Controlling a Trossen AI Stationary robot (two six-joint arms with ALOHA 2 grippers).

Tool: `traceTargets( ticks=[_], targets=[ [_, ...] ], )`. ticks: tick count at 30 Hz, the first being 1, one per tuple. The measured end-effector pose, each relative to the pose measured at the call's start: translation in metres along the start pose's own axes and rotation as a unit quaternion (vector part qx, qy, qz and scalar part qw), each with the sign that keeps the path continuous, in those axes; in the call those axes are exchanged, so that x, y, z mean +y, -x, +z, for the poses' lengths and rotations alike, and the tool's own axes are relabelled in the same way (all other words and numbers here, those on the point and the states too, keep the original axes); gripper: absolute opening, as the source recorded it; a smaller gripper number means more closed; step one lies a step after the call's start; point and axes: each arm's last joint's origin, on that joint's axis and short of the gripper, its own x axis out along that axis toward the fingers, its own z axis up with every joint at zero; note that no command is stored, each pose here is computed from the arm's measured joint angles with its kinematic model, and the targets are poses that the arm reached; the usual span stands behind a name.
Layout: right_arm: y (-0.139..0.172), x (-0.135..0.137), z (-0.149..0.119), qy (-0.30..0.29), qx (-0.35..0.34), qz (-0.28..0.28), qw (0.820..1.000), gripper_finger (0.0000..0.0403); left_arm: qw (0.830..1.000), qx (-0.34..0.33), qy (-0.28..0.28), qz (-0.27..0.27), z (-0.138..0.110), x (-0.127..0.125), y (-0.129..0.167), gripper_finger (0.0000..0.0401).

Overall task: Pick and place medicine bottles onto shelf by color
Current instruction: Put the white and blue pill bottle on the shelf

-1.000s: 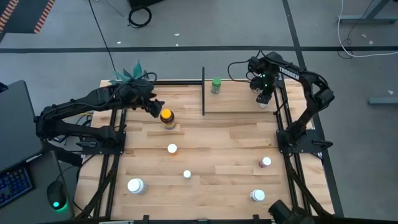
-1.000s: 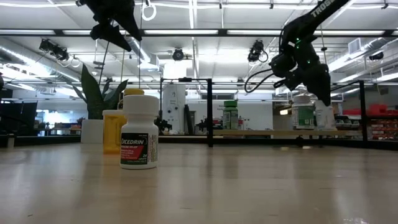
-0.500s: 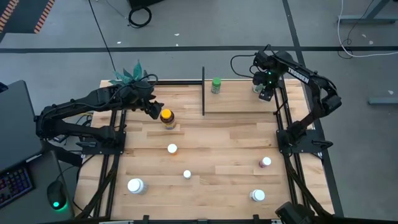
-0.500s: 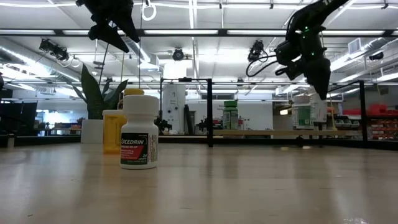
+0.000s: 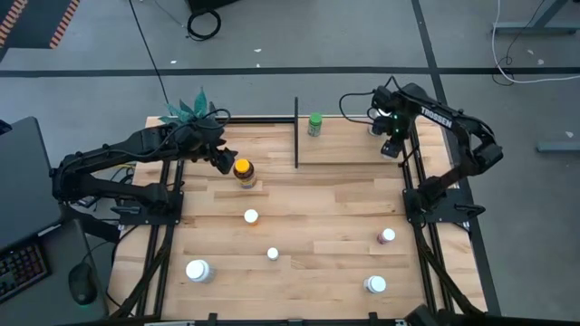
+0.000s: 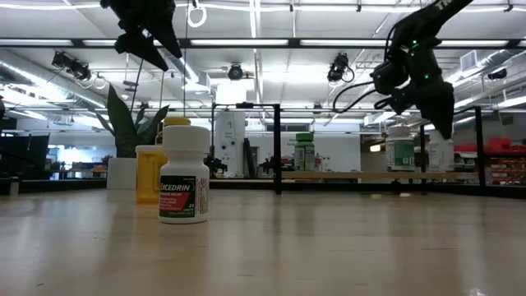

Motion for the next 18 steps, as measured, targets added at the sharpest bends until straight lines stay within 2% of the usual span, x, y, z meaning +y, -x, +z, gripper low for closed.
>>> traceTargets(
  ticks=[8, 18],
  targets=[
    [0.0054, 0.0015, -0.0050, -0.015, -0.058, -0.031, 0.998, 0.0194, 1.000, 0.000, 0.000, 0.000, 0.0000, 0.0000, -0.0001, 0.0282],
    [0.0009, 0.0009, -0.0010, -0.013, -0.049, -0.016, 0.999, 0.0197, 1.000, 0.000, 0.013, 0.000, 0.0000, 0.0000, -0.0001, 0.0282]
  ],
)
